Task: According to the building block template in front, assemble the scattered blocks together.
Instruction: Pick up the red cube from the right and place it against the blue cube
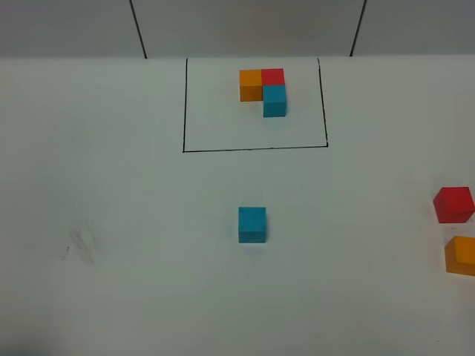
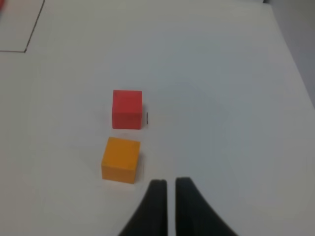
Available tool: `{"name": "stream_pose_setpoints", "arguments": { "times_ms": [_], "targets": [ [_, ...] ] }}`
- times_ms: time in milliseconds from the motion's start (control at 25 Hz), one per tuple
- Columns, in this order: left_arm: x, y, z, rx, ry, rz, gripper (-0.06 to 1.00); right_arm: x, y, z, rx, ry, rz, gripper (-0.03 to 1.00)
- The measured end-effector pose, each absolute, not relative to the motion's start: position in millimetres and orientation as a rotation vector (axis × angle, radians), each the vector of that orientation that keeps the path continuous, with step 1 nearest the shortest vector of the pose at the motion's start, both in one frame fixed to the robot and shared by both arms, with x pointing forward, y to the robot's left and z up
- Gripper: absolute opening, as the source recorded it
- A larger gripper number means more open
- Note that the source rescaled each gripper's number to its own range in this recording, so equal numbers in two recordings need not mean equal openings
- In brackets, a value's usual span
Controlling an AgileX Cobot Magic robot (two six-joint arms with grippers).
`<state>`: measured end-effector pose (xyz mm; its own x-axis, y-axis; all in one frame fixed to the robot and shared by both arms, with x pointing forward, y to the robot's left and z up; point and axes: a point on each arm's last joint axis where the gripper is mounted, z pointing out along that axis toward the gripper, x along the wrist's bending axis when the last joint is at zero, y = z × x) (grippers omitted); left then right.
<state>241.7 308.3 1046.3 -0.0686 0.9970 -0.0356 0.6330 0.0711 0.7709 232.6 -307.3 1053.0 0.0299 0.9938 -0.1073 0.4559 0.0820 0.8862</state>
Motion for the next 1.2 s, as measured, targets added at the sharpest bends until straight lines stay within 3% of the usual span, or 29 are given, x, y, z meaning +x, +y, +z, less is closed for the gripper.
{"name": "stream_pose_setpoints", "arguments": {
  "times_ms": [1200],
  "targets": [
    [226.5, 307.8, 1044.0, 1.577, 1.674, 0.854, 0.00, 232.6, -307.3, 1053.0, 1.491, 1.546, 0.834, 0.00]
  ]
}}
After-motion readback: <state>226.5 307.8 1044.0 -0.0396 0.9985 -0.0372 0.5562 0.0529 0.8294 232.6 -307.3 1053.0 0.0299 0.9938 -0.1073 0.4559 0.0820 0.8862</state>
